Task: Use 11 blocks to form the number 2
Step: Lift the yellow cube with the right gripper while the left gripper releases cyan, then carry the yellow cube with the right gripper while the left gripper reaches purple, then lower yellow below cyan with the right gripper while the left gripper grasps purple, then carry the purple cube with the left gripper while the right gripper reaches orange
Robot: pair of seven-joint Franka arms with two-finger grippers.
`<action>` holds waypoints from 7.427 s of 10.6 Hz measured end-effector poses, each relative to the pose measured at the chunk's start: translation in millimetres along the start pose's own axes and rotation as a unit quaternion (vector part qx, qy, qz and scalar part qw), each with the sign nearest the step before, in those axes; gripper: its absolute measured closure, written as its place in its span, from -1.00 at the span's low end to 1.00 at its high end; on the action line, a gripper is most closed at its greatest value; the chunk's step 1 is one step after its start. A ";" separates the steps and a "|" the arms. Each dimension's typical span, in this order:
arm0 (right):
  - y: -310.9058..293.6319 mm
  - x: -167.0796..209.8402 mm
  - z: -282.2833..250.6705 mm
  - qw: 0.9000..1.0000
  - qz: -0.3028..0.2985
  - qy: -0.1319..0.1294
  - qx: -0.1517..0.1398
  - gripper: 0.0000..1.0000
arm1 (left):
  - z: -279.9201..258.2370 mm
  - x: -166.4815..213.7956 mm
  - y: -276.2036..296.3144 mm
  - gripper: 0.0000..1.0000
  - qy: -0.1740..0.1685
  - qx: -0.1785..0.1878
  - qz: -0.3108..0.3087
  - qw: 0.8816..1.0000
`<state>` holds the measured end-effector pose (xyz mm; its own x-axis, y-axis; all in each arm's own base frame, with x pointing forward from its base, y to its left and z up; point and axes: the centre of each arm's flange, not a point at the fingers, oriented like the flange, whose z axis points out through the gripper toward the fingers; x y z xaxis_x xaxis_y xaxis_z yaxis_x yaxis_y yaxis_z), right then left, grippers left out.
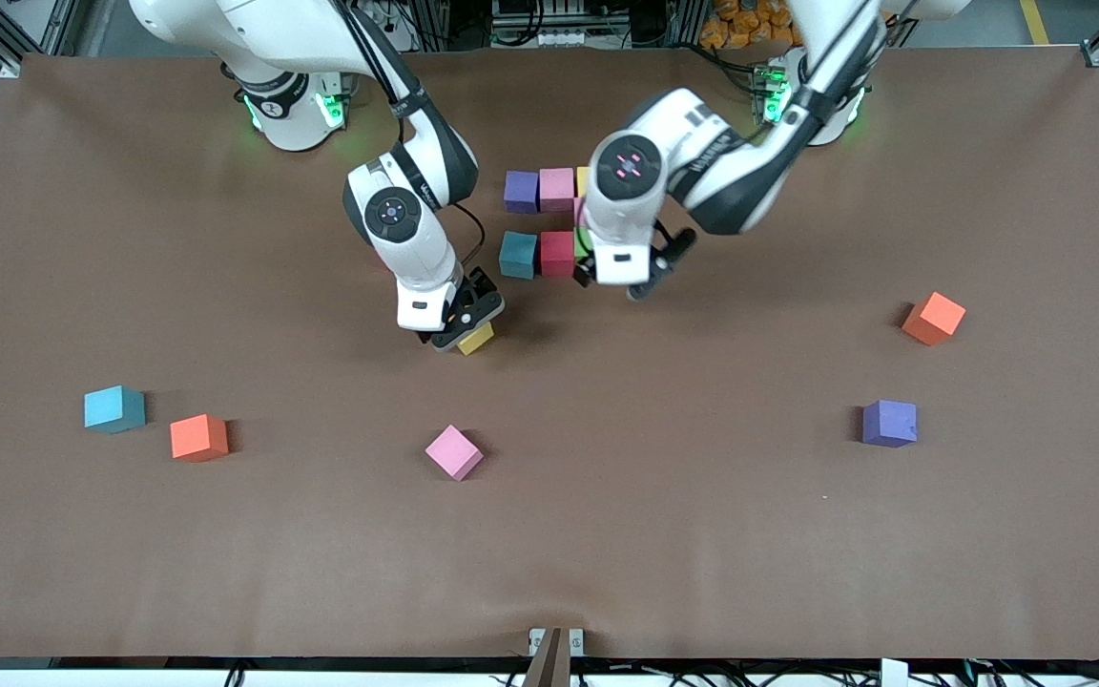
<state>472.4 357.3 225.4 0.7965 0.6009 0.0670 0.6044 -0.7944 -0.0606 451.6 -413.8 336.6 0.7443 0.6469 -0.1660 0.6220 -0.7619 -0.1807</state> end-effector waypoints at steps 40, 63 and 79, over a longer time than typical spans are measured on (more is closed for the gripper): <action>-118.9 -8.3 26.1 0.957 0.291 -0.018 -0.004 -0.18 | 1.8 410.8 -185.3 -1.00 0.044 -0.015 0.445 0.894; -118.9 -6.4 25.3 0.947 0.322 -0.011 -0.005 -0.81 | 71.5 458.3 -168.0 -1.00 0.083 -0.006 0.444 0.892; 3.9 9.4 -91.5 0.943 0.333 -0.009 0.008 -0.87 | 55.7 421.5 -119.7 0.00 0.097 -0.017 0.454 0.885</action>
<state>480.7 351.8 316.9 0.9996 -0.0285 -0.0074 -0.0291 -0.9946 -0.0992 677.3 -48.2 234.2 0.9668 -0.2489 -0.0576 -0.2509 -0.9676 -0.0290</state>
